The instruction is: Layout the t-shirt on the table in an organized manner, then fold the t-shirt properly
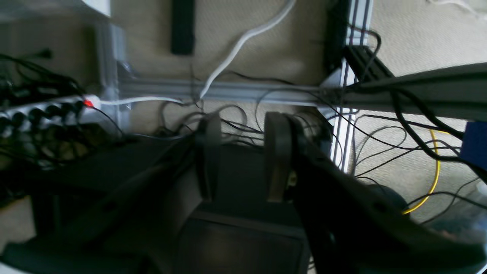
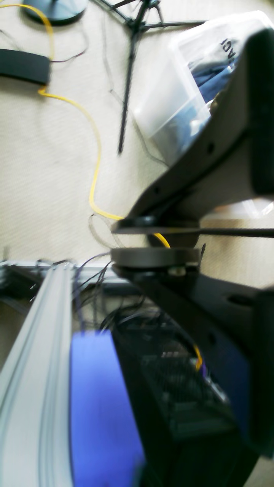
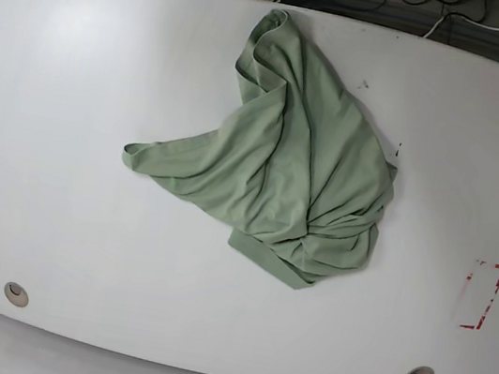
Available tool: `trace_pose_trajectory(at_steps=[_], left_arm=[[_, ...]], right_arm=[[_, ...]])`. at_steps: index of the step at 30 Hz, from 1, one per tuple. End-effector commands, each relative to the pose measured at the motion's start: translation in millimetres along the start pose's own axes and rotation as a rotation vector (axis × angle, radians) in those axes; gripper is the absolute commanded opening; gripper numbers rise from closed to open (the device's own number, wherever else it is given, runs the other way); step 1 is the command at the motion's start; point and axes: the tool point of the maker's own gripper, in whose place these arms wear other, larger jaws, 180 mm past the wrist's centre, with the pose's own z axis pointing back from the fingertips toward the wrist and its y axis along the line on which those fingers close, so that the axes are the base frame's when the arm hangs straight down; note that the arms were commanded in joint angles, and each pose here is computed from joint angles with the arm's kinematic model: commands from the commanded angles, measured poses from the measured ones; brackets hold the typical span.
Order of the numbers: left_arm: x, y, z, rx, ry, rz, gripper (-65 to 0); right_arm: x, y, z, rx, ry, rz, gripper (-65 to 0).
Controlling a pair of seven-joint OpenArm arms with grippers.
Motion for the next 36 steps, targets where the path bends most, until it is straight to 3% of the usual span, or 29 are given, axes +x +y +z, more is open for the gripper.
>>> trace_pose_trajectory(at_steps=[1,16,36], left_arm=[[-3,5,19,0.003,-0.006,-0.013,-47.5],[58,11,76,-0.01,-0.161,-0.078,-47.6],[150,33,117,0.004,-0.385,0.041,-47.4]], right_arm=[[-5,2,16,0.006,0.0,0.013,-59.5],[32,7,63,0.003,-0.101,0.08,-59.5],[113,13,109,-0.031,-0.261,0.141,-59.5]])
